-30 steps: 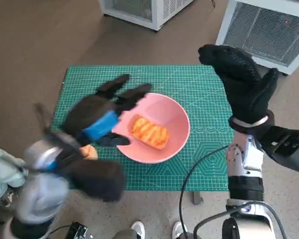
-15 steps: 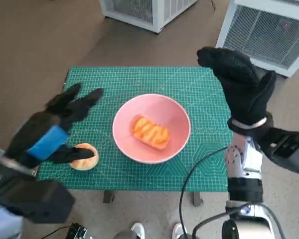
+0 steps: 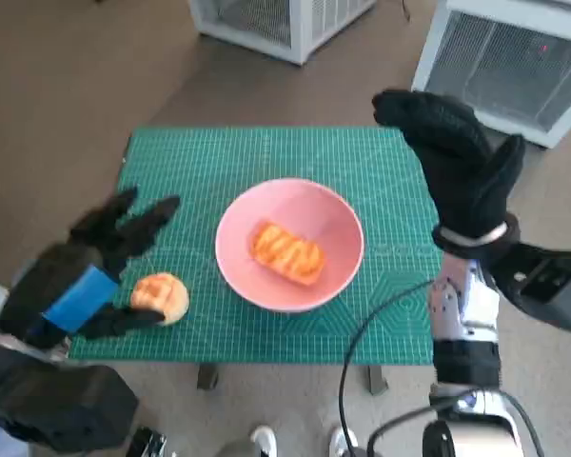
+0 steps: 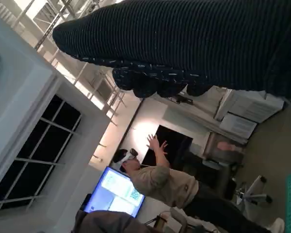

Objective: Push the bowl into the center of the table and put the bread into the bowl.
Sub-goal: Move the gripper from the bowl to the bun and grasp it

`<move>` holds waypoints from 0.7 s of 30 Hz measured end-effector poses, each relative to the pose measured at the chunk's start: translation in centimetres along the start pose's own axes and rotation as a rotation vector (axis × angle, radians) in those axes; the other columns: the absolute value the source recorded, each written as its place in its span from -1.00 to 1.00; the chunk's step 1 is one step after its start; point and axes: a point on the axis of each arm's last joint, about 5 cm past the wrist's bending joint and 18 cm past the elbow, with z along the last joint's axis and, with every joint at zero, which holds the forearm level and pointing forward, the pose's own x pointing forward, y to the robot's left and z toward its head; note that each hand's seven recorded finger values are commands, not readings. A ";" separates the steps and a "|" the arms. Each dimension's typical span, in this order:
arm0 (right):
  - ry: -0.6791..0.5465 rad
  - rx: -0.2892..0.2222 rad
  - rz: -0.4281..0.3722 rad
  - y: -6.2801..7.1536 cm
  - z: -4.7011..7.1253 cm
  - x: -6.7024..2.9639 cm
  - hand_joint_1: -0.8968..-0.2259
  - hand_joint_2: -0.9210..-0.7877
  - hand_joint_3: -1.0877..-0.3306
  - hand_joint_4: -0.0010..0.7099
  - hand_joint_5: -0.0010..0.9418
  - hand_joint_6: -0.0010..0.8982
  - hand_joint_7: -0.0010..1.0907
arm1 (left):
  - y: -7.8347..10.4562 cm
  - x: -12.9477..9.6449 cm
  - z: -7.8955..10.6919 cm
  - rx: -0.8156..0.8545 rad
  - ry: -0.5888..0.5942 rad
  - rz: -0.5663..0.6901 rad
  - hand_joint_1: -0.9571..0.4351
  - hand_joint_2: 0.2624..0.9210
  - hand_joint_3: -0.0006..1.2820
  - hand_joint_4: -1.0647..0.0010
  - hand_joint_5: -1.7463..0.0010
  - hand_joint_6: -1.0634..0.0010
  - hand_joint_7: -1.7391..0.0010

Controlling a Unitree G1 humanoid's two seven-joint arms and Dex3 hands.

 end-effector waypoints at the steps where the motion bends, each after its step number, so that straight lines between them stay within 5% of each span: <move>1: 0.001 -0.001 0.000 0.0 0.0 0.00 -0.62 -1.00 -0.33 -0.64 -0.88 -1.00 0.09 | -0.1 0.0 0.0 0.000 0.008 -0.011 -0.10 0.44 -1.00 0.84 0.99 0.62 0.99; 21: 0.016 0.002 0.009 -0.4 0.3 0.08 -0.61 -1.00 -0.33 -0.65 -0.87 -1.00 0.08 | -1.3 0.3 -0.4 -0.006 0.101 -0.139 0.01 0.37 -1.00 0.79 0.99 0.54 0.97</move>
